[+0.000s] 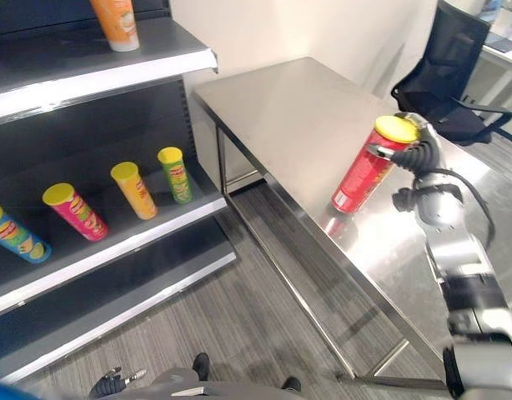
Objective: Put the goods on the table back onto the shelves and tidy them up.
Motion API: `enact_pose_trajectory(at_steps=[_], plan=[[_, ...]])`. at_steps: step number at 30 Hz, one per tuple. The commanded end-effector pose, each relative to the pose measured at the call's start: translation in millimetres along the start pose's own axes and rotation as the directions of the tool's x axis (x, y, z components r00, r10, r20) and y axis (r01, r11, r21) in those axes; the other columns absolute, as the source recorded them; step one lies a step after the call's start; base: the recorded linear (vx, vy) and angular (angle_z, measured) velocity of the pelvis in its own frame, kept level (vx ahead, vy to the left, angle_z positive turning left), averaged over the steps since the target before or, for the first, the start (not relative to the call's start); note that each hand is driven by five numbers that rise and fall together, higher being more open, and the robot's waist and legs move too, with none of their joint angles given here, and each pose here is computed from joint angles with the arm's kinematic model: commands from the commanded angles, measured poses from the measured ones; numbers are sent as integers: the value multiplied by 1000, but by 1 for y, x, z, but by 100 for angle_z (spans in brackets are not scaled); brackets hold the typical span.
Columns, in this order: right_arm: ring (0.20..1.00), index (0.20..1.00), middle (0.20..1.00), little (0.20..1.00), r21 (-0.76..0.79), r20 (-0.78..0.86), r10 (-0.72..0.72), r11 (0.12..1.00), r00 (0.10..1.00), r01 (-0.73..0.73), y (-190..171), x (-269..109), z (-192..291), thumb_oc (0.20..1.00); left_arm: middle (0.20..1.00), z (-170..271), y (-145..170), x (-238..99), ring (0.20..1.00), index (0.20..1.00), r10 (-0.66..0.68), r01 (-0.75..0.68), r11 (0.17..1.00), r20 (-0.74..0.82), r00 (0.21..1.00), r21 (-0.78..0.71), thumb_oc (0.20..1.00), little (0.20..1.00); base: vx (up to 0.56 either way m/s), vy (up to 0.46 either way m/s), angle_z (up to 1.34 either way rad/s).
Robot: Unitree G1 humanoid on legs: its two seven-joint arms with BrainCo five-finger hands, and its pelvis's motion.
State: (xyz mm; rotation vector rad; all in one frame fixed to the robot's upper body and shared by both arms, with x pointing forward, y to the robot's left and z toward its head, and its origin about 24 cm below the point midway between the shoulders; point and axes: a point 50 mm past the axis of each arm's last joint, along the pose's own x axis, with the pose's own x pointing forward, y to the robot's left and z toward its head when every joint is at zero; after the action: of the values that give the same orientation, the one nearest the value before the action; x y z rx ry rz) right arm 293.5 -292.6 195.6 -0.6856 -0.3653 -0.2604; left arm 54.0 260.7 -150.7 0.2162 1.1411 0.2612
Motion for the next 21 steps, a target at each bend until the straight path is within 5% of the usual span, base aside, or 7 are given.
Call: enact_pose_trajectory(at_steps=[1,12,21], plan=[[200,200,200,200,102,262,-140,988,955,117,-28,13,52,200,1000,17,3,5,1000,1000,9,-10,1000,39,999,21,1000,1000,-54,-85,1],[200,200,200,200,19,470,56,997,881,-74,-9,1,96,200,1000,12,-1,3,1000,1000,-22,24,998,39,999,-57,1000,1000,-167,-199,30],[200,200,200,200,-46,389,1,999,921,18,-26,-10,75,200,1000,-4,-3,0,1000,1000,13,-15,987,-14,1000,-159,1000,1000,-204,250,99]])
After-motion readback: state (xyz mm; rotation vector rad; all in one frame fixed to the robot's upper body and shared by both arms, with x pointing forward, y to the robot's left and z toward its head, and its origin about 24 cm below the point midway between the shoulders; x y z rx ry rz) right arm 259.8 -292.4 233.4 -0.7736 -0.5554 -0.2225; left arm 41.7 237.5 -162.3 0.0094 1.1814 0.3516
